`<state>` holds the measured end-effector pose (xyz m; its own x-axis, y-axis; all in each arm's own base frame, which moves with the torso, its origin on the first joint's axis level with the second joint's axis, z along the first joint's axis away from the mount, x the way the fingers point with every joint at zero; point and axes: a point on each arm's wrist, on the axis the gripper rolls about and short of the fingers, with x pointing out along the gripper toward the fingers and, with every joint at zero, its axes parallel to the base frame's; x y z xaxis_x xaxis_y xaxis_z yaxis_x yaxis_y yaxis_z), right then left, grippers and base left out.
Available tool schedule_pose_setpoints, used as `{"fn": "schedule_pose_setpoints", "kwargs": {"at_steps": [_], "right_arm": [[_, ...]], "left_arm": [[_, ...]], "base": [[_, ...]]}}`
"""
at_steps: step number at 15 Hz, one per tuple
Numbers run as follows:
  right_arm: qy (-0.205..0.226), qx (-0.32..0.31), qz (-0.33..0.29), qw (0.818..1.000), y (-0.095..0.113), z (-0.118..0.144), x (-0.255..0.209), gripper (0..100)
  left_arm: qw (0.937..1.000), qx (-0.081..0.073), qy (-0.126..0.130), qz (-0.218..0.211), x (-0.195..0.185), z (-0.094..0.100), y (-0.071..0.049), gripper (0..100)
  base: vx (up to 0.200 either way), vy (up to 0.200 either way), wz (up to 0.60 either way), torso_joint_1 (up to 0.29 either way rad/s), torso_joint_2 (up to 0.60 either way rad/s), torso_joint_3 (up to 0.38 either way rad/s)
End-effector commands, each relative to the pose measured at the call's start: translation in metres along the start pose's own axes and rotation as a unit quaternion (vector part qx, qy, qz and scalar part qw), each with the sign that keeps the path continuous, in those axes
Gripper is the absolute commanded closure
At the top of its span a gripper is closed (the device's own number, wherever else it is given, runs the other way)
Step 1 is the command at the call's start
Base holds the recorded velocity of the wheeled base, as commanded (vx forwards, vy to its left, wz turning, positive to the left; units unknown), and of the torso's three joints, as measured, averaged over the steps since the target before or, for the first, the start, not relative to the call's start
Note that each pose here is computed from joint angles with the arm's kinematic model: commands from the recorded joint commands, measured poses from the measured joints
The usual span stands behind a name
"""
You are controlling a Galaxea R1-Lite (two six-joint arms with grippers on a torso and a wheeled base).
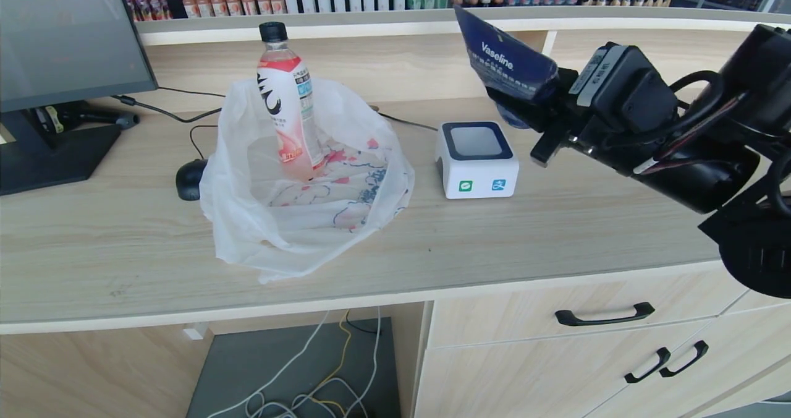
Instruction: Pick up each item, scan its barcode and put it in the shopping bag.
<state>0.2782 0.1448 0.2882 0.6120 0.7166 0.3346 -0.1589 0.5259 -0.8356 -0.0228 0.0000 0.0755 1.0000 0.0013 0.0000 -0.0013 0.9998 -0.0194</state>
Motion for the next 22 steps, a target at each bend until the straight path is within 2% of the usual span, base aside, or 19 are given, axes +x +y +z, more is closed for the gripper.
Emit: {"fn": "schedule_pose_setpoints", "kwargs": {"at_steps": [1,3,6,9,13,20,22], "right_arm": [[0.015,0.064,-0.05,0.997,-0.003,0.004,-0.018,100],[0.061,0.162,-0.119,0.978,-0.004,0.004,-0.027,100],[0.062,0.259,-0.202,0.943,-0.019,0.009,-0.025,100],[0.054,0.309,-0.227,0.922,-0.03,0.008,-0.034,100],[0.04,0.363,-0.242,0.899,-0.03,0.012,-0.054,100],[0.045,0.362,-0.249,0.897,-0.02,-0.006,-0.053,100],[0.055,0.365,-0.238,0.898,-0.012,-0.01,-0.052,100]], "left_arm": [[1.0,0.0,0.001,0.0,0.0,0.0,0.0,0],[1.0,0.0,0.001,0.0,0.0,0.0,0.0,0],[1.0,0.0,0.0,0.0,0.0,0.0,0.0,0],[1.0,0.0,0.0,0.0,0.0,0.0,0.0,0],[1.0,0.0,0.001,0.0,0.0,0.0,0.0,0],[1.0,0.0,0.001,0.0,0.0,0.0,0.0,0],[1.0,0.0,0.001,0.0,0.0,0.0,0.0,0]], "base": [[0.0,0.0,0.0,0.0,0.0,0.0],[0.0,0.0,0.0,0.0,0.0,0.0],[0.0,0.0,0.0,0.0,0.0,0.0],[0.0,0.0,0.0,0.0,0.0,0.0],[0.0,0.0,0.0,0.0,0.0,0.0],[0.0,0.0,0.0,0.0,0.0,0.0],[0.0,0.0,0.0,0.0,0.0,0.0]]}}
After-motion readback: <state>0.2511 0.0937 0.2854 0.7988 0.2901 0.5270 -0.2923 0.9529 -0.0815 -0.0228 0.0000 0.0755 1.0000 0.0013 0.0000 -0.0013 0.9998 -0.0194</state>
